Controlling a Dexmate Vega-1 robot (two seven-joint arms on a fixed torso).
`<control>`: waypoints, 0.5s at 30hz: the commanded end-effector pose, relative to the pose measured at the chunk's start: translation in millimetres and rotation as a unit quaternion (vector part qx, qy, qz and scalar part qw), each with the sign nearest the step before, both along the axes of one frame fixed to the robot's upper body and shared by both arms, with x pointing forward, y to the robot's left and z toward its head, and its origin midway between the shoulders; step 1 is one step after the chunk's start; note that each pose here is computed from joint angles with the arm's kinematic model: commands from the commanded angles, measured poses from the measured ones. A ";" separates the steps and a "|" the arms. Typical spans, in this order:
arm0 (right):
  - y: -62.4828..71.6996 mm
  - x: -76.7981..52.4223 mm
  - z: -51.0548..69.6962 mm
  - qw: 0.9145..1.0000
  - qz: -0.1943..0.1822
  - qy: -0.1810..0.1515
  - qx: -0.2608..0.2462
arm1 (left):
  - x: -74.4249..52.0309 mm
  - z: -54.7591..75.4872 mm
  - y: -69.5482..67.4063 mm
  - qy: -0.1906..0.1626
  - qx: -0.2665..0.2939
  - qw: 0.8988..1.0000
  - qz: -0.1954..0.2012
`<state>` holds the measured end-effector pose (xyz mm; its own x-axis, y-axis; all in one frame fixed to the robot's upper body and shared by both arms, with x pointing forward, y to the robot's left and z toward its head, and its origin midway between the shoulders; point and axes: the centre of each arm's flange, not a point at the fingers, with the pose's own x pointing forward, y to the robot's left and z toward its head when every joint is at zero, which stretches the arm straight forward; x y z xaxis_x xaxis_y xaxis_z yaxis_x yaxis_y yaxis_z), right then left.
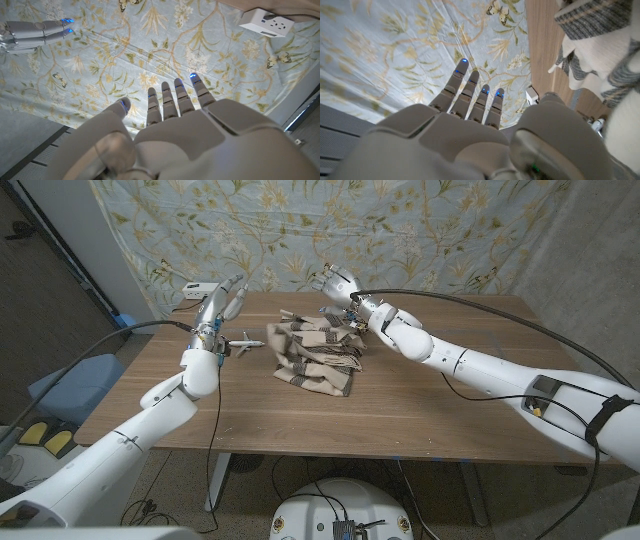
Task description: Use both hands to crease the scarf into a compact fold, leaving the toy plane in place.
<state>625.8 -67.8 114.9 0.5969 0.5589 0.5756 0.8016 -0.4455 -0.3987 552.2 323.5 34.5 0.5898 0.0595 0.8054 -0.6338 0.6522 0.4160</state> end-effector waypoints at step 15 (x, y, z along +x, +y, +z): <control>-70.9 2.7 -31.9 0.952 -0.007 0.230 0.202 | 0.4 -17.1 4.7 0.030 -0.038 0.998 -0.041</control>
<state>626.0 -116.2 103.9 0.7296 0.4073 0.5493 0.6588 -0.2032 -0.7244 551.0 329.5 22.0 0.6155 0.0887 0.7831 -0.5949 0.7040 0.3878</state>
